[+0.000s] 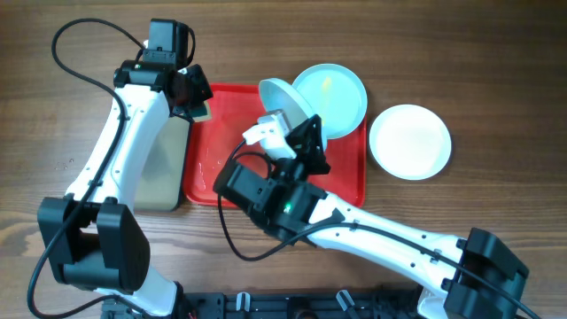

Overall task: Clean dirty plates on tray and stack at the side
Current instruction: 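Lift the blue plate with the right gripper and move it right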

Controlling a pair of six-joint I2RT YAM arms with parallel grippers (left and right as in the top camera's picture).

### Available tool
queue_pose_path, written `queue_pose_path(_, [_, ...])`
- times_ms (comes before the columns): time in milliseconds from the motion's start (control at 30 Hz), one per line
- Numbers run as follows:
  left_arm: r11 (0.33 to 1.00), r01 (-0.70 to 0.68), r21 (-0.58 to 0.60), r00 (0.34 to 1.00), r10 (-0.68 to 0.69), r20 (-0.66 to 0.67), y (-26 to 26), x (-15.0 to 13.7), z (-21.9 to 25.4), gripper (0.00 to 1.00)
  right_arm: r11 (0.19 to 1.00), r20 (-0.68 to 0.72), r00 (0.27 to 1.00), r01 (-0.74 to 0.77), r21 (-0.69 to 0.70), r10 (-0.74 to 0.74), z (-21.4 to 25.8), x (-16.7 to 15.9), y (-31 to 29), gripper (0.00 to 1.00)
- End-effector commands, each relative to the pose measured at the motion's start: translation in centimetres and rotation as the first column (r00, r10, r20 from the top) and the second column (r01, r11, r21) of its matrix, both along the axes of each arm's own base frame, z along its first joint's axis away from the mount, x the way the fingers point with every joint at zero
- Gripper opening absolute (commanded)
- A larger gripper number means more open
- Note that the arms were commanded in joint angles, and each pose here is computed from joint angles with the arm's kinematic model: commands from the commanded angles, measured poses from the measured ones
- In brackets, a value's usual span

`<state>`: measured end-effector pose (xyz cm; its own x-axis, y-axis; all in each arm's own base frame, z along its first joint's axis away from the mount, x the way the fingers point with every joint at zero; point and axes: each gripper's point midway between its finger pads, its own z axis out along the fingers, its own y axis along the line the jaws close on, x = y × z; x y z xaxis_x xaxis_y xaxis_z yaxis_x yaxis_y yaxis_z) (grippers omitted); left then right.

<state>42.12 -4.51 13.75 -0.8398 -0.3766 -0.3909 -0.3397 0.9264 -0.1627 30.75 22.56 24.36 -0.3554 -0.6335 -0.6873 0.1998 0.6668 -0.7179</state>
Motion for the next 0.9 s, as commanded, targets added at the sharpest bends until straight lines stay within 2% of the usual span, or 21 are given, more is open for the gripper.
queue_pose_path(0, [1.000, -0.012, -0.023, 1.000, 0.012, -0.002, -0.3, 0.2, -0.1, 0.04, 0.999, 0.060, 0.998, 0.011, -0.040, -0.008, 2.4, -0.8, 0.3, 0.04])
queue_pose_path(433, [1.000, -0.012, -0.023, 1.000, 0.012, -0.005, -0.3, 0.2, -0.1, 0.04, 0.999, 0.063, 0.998, 0.003, -0.033, -0.001, 2.7, -0.7, 0.8, 0.04])
queue_pose_path(533, [1.000, -0.012, -0.023, 1.000, 0.012, -0.005, -0.3, 0.2, -0.1, 0.04, 0.998, -0.010, 0.998, -0.063, -0.007, 0.063, 1.2, -0.4, 1.8, 0.04])
queue_pose_path(567, [1.000, -0.012, -0.023, 1.000, 0.012, -0.005, -0.3, 0.2, -0.1, 0.04, 0.989, -0.118, 0.982, -0.145, 0.015, 0.145, -0.8, -0.4, 3.0, 0.04])
queue_pose_path(600, [1.000, -0.012, -0.023, 1.000, 0.012, -0.005, -0.3, 0.2, -0.1, 0.04, 0.970, -0.253, 0.937, -0.227, 0.091, 0.243, -3.7, -1.1, 4.3, 0.04])
queue_pose_path(633, [1.000, -0.012, -0.022, 1.000, 0.012, -0.006, -0.3, 0.2, -0.1, 0.04, 0.952, -0.335, 0.894, -0.251, 0.175, 0.298, -5.6, -1.8, 5.1, 0.04])
queue_pose_path(700, [1.000, -0.013, -0.022, 1.000, 0.012, -0.011, -0.2, 0.0, -0.2, 0.04, 0.899, -0.496, 0.775, -0.209, 0.386, 0.393, -9.6, -4.1, 6.5, 0.04])
queue_pose_path(767, [1.000, -0.013, -0.022, 1.000, 0.012, -0.012, -0.2, 0.0, -0.2, 0.04, 0.863, -0.558, 0.718, -0.121, 0.490, 0.417, -11.1, -4.7, 6.5, 0.04])
queue_pose_path(867, [1.000, -0.013, -0.021, 1.000, 0.012, -0.013, -0.2, 0.0, -0.2, 0.04, 0.806, -0.586, 0.660, -0.051, 0.590, 0.470, -10.9, -4.3, 6.0, 0.04])
